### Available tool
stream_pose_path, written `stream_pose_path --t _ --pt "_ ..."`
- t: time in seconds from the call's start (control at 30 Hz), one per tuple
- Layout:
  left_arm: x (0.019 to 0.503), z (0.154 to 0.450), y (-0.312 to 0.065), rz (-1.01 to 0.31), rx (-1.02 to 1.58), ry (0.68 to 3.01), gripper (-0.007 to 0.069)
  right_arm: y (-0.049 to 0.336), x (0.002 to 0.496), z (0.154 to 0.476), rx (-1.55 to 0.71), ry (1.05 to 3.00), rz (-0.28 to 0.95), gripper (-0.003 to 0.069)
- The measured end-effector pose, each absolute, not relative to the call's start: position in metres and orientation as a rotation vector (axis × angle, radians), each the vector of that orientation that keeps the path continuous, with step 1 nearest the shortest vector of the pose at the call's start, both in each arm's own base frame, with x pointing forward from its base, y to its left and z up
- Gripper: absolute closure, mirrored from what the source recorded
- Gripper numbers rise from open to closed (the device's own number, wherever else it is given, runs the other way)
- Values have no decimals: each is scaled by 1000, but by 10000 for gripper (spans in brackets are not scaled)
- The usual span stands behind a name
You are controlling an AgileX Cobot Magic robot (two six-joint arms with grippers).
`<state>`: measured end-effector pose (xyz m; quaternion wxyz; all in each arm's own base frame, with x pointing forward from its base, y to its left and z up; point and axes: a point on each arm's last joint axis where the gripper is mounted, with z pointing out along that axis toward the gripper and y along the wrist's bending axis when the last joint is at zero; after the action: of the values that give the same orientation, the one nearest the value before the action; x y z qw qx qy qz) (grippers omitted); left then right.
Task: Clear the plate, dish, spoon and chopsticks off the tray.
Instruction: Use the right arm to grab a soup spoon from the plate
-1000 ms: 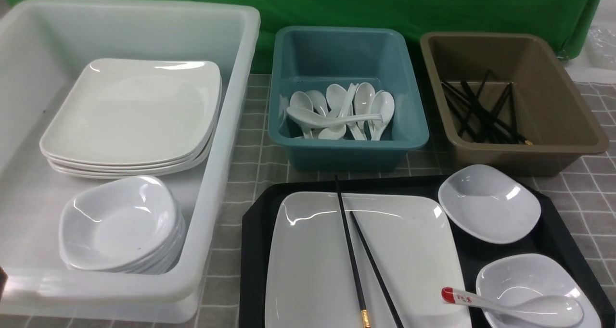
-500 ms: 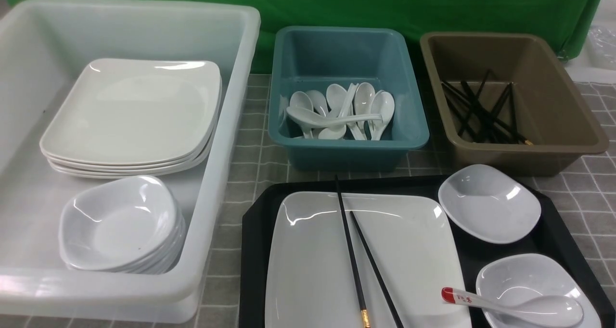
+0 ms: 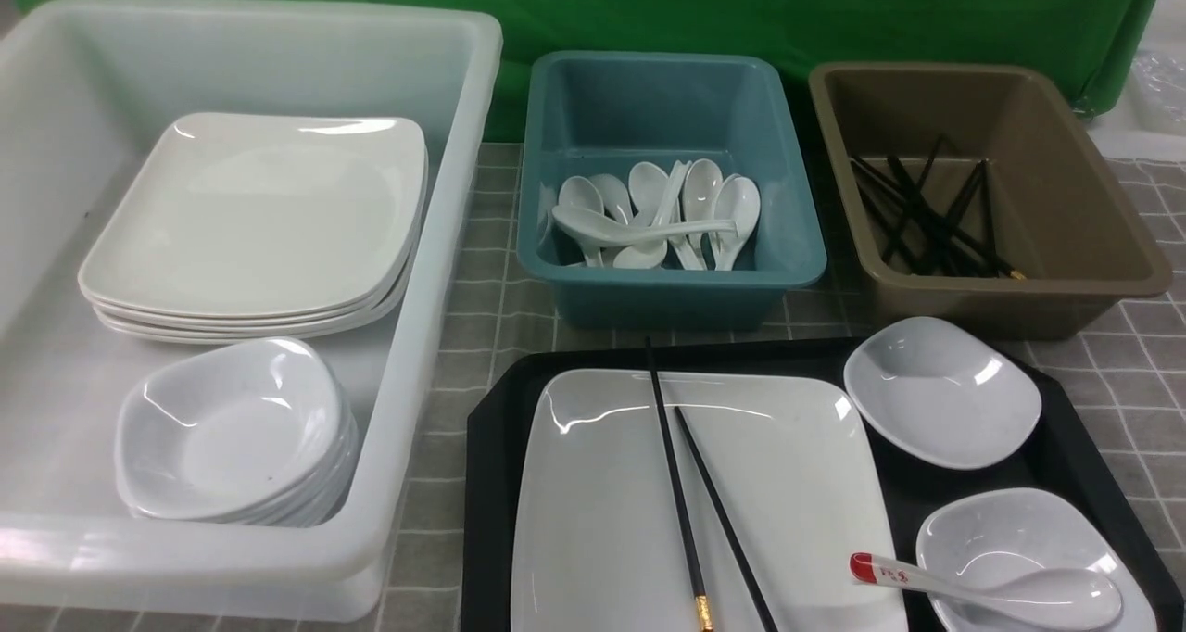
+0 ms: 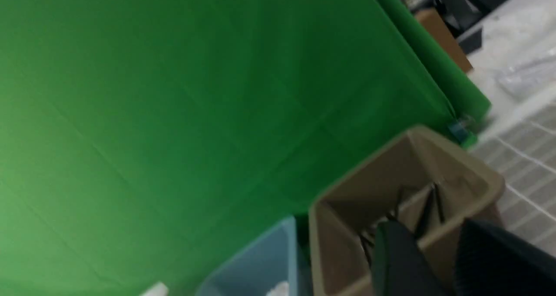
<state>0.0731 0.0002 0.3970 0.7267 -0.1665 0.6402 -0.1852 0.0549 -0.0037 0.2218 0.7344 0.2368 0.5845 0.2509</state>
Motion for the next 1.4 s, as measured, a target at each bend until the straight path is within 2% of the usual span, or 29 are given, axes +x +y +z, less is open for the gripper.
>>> stream_pose_path --t 0.1,0.13,0.2,0.23,0.3,0.33,0.4,0.43,0.5,0.6,0.63,0.67,0.77,0.8,0.93,1.03,1.17,1.2,1.27,1.3,1.4 --pt "105 401 -1 -319 -343 1683 622 -4 54 224 512 1261 550 419" --pt "129 398 -4 -282 -294 1886 622 -4 54 226 527 1233 577 421" --pt "142 393 -6 -278 -257 1990 622 -5 54 227 550 1215 611 426" --pt "159 383 -11 -293 -201 2131 622 -4 54 226 577 1219 656 440" --pt "175 370 -15 -331 -154 2261 622 -1 55 230 568 1275 667 474" --pt "189 354 -20 -379 -100 2393 622 1 56 242 529 1362 641 524" --pt "201 337 -27 -409 -10 2512 622 4 58 264 464 1497 595 599" --pt "203 334 -27 -408 2 2526 622 4 58 267 447 1513 580 604" --pt "211 324 -39 -406 98 2577 623 12 70 295 279 1747 486 630" --pt "213 320 -63 -427 264 2574 624 27 90 310 76 1993 423 635" --pt "212 319 -75 -445 333 2570 624 40 105 312 -46 2137 378 636" --pt "211 319 -79 -448 344 2570 624 42 106 314 -63 2157 370 636" --pt "204 317 -103 -496 462 2573 625 67 125 312 -314 2323 293 636" --pt "199 316 -115 -520 523 2576 625 83 133 309 -483 2389 244 636" --pt "184 310 -144 -569 677 2595 625 118 156 295 -785 2547 113 631" --pt "177 303 -161 -581 780 2617 625 135 175 277 -948 2609 30 589" --pt "173 287 -180 -568 924 2643 625 151 194 249 -1074 2670 -43 419" --pt "173 286 -182 -566 938 2639 625 152 195 247 -1079 2676 -47 398" --pt "177 276 -190 -545 1035 2611 625 160 204 231 -1135 2681 -60 258" --pt "178 274 -192 -539 1056 2599 625 162 207 226 -1157 2676 -63 226" --pt "182 272 -195 -534 1073 2569 625 167 212 218 -1184 2657 -58 191"
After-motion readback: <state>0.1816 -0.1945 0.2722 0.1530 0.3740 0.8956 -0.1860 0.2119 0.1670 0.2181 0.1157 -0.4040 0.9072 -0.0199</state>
